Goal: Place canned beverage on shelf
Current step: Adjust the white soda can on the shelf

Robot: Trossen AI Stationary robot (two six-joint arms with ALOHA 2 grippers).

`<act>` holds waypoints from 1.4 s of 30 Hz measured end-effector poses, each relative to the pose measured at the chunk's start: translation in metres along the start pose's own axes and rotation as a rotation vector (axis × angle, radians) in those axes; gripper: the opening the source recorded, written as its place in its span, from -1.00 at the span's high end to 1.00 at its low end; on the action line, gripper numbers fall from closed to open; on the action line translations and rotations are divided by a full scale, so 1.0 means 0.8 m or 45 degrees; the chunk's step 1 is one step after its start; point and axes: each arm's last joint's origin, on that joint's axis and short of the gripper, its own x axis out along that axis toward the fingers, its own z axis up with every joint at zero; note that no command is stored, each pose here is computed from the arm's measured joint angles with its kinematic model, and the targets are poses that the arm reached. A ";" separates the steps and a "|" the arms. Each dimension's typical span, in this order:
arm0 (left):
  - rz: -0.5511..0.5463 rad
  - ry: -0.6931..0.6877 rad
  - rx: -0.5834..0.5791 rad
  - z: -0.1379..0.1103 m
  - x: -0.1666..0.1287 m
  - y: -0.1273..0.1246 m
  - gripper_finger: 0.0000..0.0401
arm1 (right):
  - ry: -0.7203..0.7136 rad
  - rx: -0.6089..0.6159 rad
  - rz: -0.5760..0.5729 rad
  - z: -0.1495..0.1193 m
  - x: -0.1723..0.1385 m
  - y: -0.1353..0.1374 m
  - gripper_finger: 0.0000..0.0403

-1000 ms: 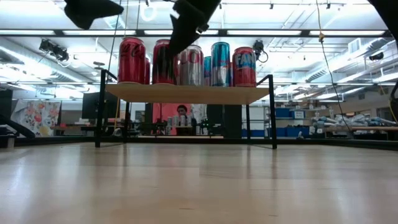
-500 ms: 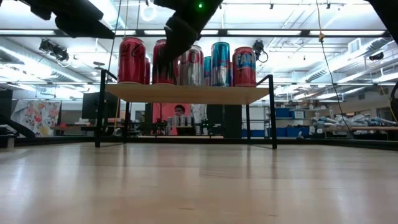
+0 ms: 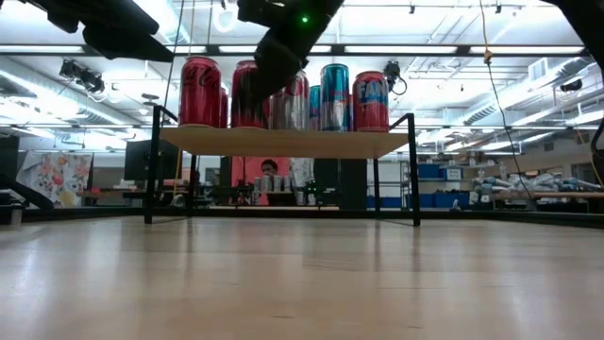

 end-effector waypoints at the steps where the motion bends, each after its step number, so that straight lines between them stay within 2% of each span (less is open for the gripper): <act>1: 0.000 0.001 -0.006 0.000 0.000 0.000 -0.95 | 0.018 -0.014 -0.022 -0.001 -0.001 0.002 -0.75; 6: -0.002 0.001 -0.009 0.000 0.000 0.000 -0.95 | 0.086 -0.057 -0.072 -0.004 -0.007 0.012 -0.75; 11: -0.003 0.001 -0.012 0.000 0.000 0.000 -0.95 | 0.128 -0.029 -0.141 -0.006 -0.008 0.011 -0.75; 17: -0.005 0.001 -0.015 0.000 0.000 0.000 -0.95 | 0.143 0.045 -0.155 -0.011 -0.001 -0.002 -0.75; 31: -0.005 0.001 -0.015 0.000 0.000 0.000 -0.95 | 0.067 0.060 -0.118 -0.009 0.009 -0.021 -0.75; 37: -0.005 0.001 -0.014 0.000 0.000 0.000 -0.95 | 0.002 0.082 -0.065 -0.004 0.009 -0.022 -0.75; 42: -0.005 0.001 -0.015 0.000 0.000 0.000 -0.95 | 0.015 0.077 -0.067 -0.005 0.009 -0.021 -0.75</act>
